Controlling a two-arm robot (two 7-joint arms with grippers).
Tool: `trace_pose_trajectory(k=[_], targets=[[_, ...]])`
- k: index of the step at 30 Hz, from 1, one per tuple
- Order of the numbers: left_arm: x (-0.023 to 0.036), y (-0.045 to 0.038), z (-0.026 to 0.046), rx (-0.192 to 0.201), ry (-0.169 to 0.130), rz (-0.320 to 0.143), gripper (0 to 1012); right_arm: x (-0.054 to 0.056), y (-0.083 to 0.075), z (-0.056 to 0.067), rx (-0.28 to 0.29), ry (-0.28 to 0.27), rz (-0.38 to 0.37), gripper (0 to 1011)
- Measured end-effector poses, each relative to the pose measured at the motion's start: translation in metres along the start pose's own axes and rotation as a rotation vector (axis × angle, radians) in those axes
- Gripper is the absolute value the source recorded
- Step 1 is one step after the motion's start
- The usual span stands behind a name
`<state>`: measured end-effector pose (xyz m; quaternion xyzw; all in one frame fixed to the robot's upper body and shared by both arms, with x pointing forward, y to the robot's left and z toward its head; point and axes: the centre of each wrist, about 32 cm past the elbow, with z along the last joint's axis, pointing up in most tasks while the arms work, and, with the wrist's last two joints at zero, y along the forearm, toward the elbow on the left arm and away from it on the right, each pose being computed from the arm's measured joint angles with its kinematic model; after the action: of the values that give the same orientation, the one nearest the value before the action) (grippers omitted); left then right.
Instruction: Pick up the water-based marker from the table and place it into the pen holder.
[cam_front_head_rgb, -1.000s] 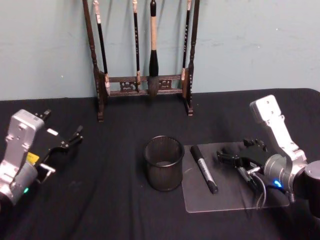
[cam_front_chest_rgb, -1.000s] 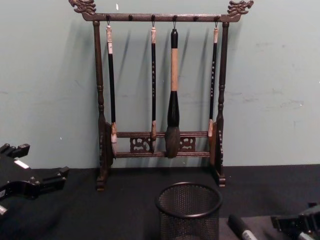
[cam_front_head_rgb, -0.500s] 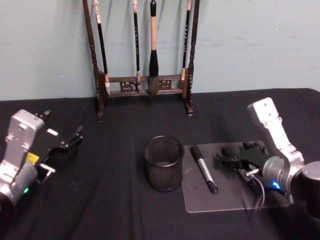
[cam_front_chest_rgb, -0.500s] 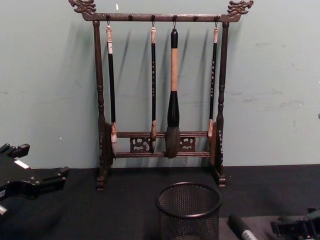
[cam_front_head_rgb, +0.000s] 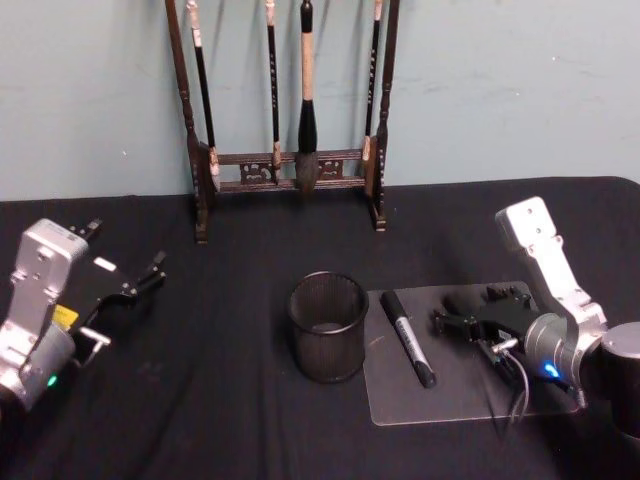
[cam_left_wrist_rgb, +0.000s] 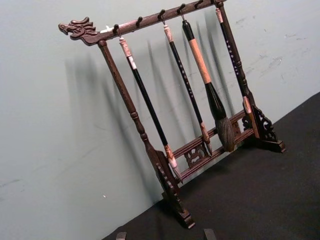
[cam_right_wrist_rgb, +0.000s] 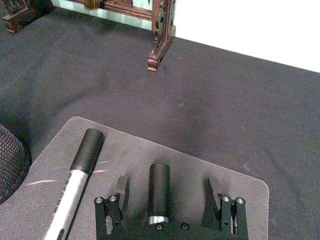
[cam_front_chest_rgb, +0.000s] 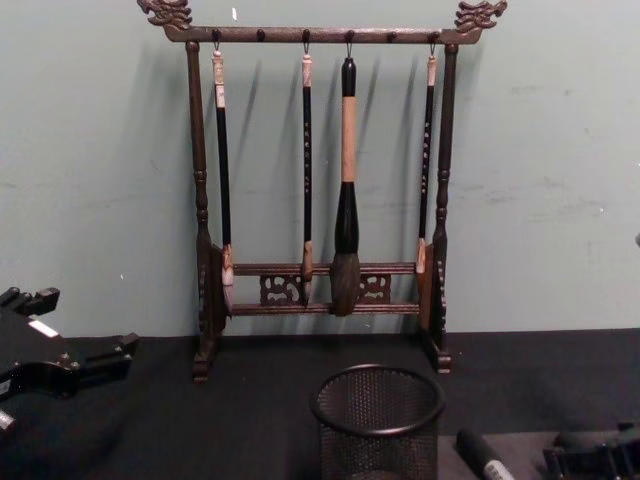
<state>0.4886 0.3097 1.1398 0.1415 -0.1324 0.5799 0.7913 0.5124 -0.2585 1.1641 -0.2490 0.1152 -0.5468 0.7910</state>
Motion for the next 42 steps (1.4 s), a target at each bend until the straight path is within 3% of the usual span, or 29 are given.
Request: trace_pose_trajectory(k=[42], targets=[[0.0, 0.0, 0.0, 0.0, 0.0, 0.0, 1001, 0.002, 0.0033, -0.0029, -0.006, 0.007, 0.009, 1002]])
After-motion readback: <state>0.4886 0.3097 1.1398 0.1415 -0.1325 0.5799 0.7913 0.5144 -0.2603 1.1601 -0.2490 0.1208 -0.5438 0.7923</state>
